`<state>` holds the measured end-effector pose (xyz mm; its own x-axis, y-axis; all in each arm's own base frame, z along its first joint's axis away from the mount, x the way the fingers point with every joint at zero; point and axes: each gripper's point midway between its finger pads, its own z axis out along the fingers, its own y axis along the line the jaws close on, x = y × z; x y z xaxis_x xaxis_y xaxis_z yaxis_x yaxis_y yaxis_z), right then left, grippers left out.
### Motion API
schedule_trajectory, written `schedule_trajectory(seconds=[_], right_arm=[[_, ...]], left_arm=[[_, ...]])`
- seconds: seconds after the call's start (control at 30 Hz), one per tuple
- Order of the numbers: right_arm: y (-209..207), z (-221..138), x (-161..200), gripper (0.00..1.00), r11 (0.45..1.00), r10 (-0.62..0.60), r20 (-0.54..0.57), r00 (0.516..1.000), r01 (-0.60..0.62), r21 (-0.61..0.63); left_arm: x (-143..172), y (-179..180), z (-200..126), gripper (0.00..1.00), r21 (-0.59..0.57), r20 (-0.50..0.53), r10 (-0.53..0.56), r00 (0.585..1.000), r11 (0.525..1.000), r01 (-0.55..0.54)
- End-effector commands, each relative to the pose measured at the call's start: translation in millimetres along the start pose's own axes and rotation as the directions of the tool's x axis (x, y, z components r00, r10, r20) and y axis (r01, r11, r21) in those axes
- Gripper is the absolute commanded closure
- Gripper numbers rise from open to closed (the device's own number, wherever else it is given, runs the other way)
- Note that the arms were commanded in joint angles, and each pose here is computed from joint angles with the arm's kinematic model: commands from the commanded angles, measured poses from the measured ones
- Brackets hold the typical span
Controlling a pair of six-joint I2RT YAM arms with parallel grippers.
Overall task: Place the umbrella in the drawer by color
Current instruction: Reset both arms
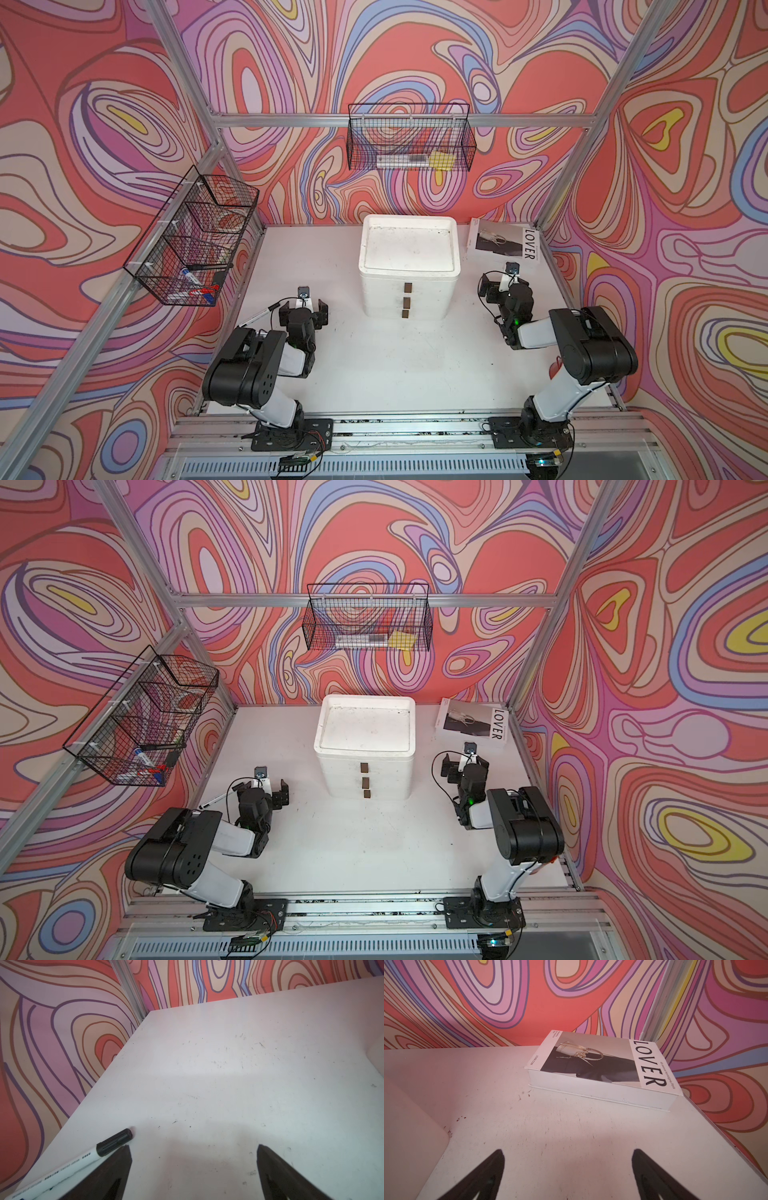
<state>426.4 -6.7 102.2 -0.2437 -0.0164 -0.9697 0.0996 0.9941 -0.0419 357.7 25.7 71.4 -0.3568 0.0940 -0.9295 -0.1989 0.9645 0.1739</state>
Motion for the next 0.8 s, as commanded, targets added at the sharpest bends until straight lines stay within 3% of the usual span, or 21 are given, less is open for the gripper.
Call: schedule_trajectory(seconds=[0.0,0.07,0.77], right_arm=[[-0.2,-0.9,1.8,0.02,1.000,0.010,-0.007,1.000,-0.010,-0.002],[-0.6,-0.9,1.9,0.02,1.000,0.010,-0.007,1.000,-0.010,0.000],[-0.2,-0.7,2.2,0.02,1.000,0.009,-0.008,1.000,-0.009,-0.002]], left_arm=[[-31.0,-3.5,24.3,0.01,0.012,-0.013,-0.054,0.998,0.998,0.054],[-29.5,2.5,22.2,0.01,-0.005,-0.008,-0.088,0.996,0.996,0.088],[-31.4,-3.2,20.7,0.01,0.010,0.005,-0.058,0.998,0.998,0.058]])
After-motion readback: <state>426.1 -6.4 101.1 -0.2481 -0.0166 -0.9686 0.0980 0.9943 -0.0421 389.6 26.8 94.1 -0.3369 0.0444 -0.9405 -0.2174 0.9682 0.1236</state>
